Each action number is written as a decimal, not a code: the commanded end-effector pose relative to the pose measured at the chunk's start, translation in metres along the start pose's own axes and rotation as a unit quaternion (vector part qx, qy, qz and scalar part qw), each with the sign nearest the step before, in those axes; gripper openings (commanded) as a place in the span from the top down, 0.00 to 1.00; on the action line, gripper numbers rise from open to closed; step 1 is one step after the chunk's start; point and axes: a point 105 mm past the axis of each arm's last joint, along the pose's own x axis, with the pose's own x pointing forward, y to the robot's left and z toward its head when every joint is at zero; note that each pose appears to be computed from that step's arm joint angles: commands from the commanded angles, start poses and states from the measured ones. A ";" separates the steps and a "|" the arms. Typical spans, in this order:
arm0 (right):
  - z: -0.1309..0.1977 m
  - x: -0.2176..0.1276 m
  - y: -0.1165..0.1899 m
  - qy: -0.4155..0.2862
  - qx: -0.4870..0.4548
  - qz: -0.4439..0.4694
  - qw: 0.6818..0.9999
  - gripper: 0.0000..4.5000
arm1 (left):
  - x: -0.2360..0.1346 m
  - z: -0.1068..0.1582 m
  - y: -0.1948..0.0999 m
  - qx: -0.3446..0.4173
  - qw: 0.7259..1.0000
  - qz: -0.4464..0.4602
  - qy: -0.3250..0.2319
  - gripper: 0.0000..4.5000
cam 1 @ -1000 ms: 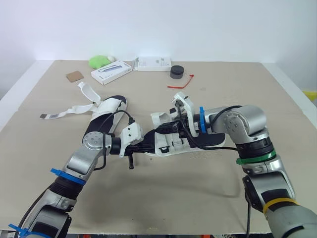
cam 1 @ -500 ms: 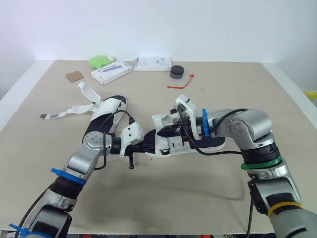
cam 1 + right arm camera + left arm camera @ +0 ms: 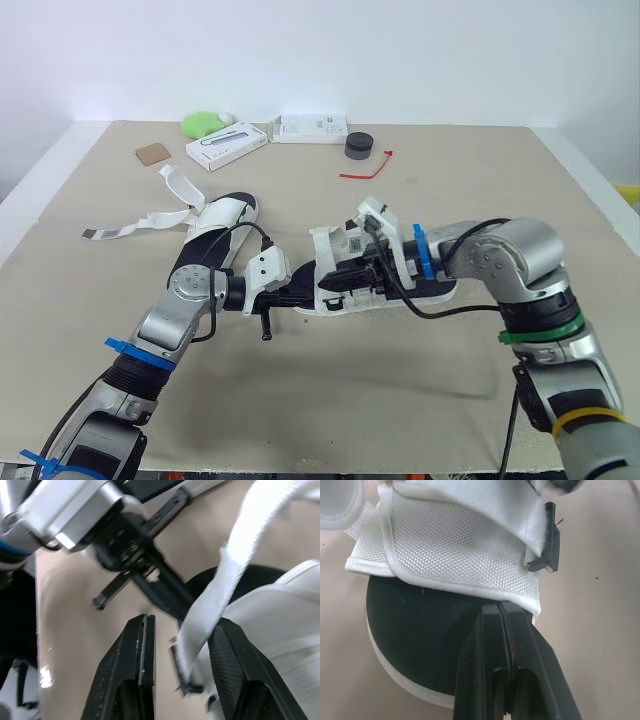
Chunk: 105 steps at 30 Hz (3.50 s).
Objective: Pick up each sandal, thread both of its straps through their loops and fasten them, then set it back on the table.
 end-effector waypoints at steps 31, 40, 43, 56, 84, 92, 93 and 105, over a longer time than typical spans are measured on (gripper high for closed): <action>-0.006 0.001 -0.001 0.037 -0.103 -0.002 0.994 0.97 | 0.003 0.000 -0.002 0.002 1.000 -0.001 0.003 1.00; -0.005 0.000 0.003 0.029 -0.089 0.005 0.996 0.91 | 0.003 -0.001 -0.002 0.002 1.000 -0.001 0.002 1.00; 0.004 -0.003 0.002 0.015 -0.096 -0.001 0.995 0.68 | 0.002 -0.001 -0.002 0.001 1.000 -0.001 0.003 1.00; 0.039 -0.005 -0.009 -0.041 -0.048 -0.016 0.998 0.73 | 0.004 0.001 -0.001 0.002 1.000 0.001 -0.002 1.00; 0.003 -0.005 0.006 -0.020 -0.058 -0.009 0.998 0.99 | 0.002 -0.001 0.000 0.002 1.000 -0.002 0.004 1.00; 0.015 -0.020 0.012 -0.024 -0.087 -0.003 0.996 0.23 | 0.002 -0.001 -0.002 0.002 1.000 -0.005 0.005 1.00; 0.016 -0.025 0.013 -0.024 -0.089 -0.002 0.996 0.11 | 0.002 -0.001 -0.002 0.001 1.000 -0.006 0.005 1.00; -0.047 -0.039 0.047 0.013 0.004 0.103 0.995 0.01 | -0.001 -0.002 -0.004 -0.002 1.000 -0.001 0.007 1.00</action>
